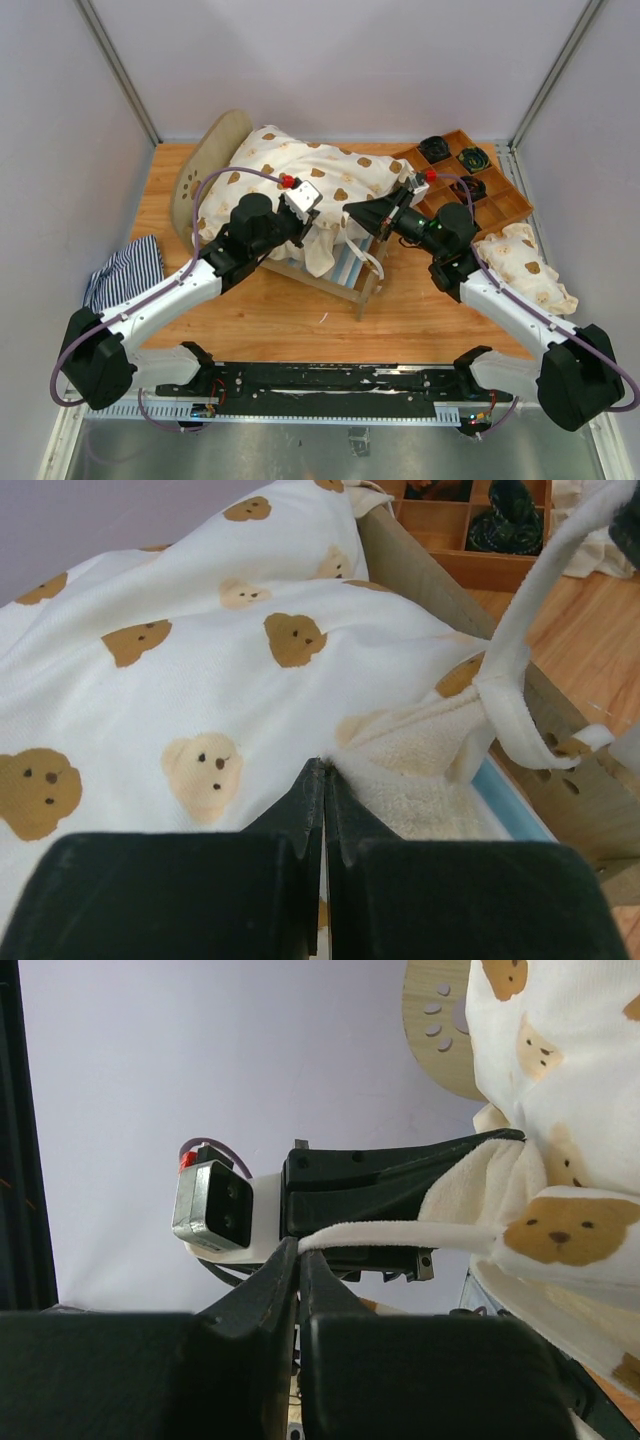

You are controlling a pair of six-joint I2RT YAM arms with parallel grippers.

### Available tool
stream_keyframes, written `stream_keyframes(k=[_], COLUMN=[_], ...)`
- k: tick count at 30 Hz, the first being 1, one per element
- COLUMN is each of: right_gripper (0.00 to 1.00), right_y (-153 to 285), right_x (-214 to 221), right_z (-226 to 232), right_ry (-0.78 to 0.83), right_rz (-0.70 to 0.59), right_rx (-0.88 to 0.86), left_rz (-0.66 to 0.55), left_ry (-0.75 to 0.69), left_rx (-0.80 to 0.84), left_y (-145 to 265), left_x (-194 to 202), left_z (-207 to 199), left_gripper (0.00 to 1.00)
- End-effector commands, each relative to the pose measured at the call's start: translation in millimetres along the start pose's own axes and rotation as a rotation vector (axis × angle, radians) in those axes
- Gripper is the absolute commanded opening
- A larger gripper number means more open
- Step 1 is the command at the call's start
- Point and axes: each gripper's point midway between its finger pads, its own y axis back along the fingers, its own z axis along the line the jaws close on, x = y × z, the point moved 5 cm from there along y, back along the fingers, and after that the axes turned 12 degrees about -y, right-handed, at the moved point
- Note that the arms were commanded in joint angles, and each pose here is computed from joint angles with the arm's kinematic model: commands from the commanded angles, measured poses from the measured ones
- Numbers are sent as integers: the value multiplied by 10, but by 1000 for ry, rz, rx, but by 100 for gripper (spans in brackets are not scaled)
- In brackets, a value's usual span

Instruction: Set up the pet bed

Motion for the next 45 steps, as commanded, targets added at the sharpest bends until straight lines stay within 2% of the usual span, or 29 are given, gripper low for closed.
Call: stream_keyframes(k=[1, 6, 14, 23, 26, 28, 31, 35, 39, 45], right_gripper=[6, 7, 10, 15, 12, 8, 4, 1, 0, 0], right_y=[2, 34, 59, 71, 84, 121, 239, 395, 451, 409], right_x=[171, 196, 267, 286, 275, 242, 152, 38, 54, 141], right_z=[175, 110, 318, 257, 173, -12, -320, -502, -526, -469], right_ry=[41, 47, 78, 90, 154, 211, 288, 391, 388, 326], right_rz=[100, 117, 145, 158, 150, 126, 49, -55, -62, -3], right_rx=[-77, -75, -124, -106, -76, 11, 133, 238, 234, 181], left_rz=[-10, -10, -9, -5, -4, -1, -3, -8, -1, 7], left_ry=[8, 14, 29, 31, 33, 34, 34, 37, 45, 64], left_rx=[-31, -35, -34, -36, -35, -33, -37, -40, -30, -31], left_y=[-15, -14, -38, -39, -39, -34, -11, 1, -10, -6], left_x=[7, 17, 42, 57, 65, 66, 54, 41, 67, 98], left_z=[72, 84, 93, 105, 105, 102, 108, 110, 89, 73], left_gripper=[0, 0, 0, 0, 0, 0, 0, 0, 0, 0])
